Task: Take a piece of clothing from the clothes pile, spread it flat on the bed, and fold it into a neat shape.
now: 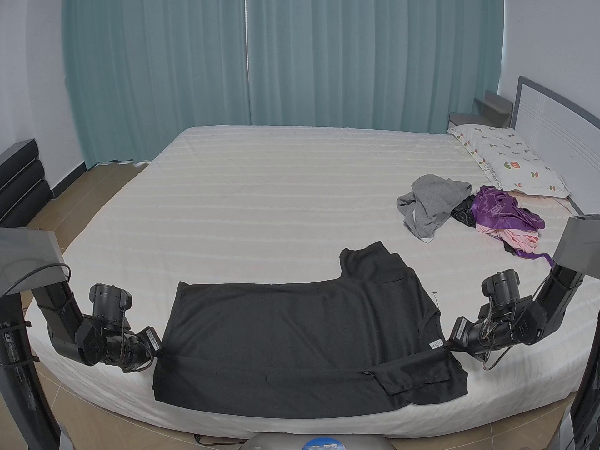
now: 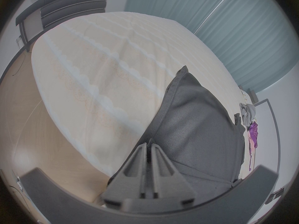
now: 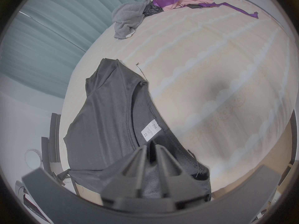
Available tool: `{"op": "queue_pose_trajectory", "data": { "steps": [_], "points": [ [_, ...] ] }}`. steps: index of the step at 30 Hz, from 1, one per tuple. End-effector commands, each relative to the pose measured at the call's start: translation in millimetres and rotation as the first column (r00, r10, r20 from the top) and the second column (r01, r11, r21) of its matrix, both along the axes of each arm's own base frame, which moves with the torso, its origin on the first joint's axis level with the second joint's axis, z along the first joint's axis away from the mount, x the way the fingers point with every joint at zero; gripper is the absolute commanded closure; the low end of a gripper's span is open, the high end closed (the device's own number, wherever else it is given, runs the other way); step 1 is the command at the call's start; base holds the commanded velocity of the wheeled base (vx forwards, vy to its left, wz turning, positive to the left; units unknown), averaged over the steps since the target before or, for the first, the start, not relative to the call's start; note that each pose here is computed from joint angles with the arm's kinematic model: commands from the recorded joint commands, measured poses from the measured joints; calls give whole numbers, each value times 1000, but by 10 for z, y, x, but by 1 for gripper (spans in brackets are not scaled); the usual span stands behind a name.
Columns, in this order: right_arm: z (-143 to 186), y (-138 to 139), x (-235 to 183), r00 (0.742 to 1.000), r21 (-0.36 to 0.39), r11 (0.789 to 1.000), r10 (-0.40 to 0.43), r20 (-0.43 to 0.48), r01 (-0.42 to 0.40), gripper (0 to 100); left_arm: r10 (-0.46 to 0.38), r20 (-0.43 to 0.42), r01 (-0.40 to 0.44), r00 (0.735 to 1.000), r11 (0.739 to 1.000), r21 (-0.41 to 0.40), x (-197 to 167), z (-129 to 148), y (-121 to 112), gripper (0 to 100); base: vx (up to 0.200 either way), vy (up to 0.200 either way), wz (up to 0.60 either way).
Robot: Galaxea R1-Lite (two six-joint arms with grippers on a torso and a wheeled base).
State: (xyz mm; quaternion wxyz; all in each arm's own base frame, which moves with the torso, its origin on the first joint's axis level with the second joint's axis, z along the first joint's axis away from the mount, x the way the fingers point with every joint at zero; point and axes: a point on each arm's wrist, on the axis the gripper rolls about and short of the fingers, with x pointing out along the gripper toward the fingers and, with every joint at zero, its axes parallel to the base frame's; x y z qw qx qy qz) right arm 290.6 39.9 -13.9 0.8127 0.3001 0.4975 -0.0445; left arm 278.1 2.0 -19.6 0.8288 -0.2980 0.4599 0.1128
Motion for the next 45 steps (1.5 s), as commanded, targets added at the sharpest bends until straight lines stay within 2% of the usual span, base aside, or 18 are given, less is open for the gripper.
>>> {"op": "queue_pose_trajectory", "data": {
  "steps": [1, 6, 9, 14, 17, 22, 29, 38, 45],
  "points": [
    [-86, 14, 2, 1000, -4, 1000, 6, -25, -6, 0, 0, -3, 0, 1000, 1000, 0, -1, -8, -3, 0, 0, 0, 0],
    [-50, 16, 14, 1000, 3, 1000, 0, -12, 0, 0, 2, -1, -2, 1000, 1000, -2, -4, -5, 1, 0, 0, 0, 0],
    [78, -18, 8, 1000, 29, 999, -20, 22, 20, 0, 12, -3, -12, 1000, 1000, -4, -15, -5, 22, 0, 0, 0, 0],
    [191, -12, -31, 998, 111, 992, -56, 26, 52, 0, 52, 37, -52, 998, 999, -3, -33, 110, 136, 0, 0, 0, 0],
    [263, -22, -136, 997, 179, 982, -66, 39, 58, 0, 91, 93, -90, 992, 996, -7, -68, 282, 233, 0, 0, 0, 0],
    [304, -28, -213, 991, 223, 973, -91, 103, 66, 0, 94, 88, -94, 992, 996, -8, -83, 275, 232, 0, 0, 0, 0],
    [255, -29, -254, 991, 230, 970, -98, 93, 74, 0, 158, 91, -151, 983, 985, -78, -53, 291, 235, 0, 0, 0, 0],
    [238, -19, -273, 992, 227, 971, -92, 85, 71, 0, 165, 98, -157, 981, 984, -84, -54, 291, 259, 0, 0, 200, 0],
    [238, -14, -274, 992, 227, 971, -91, 85, 69, 0, 169, 95, -162, 981, 984, -75, -67, 288, 244, 0, 0, 0, 0]
  ]
}}
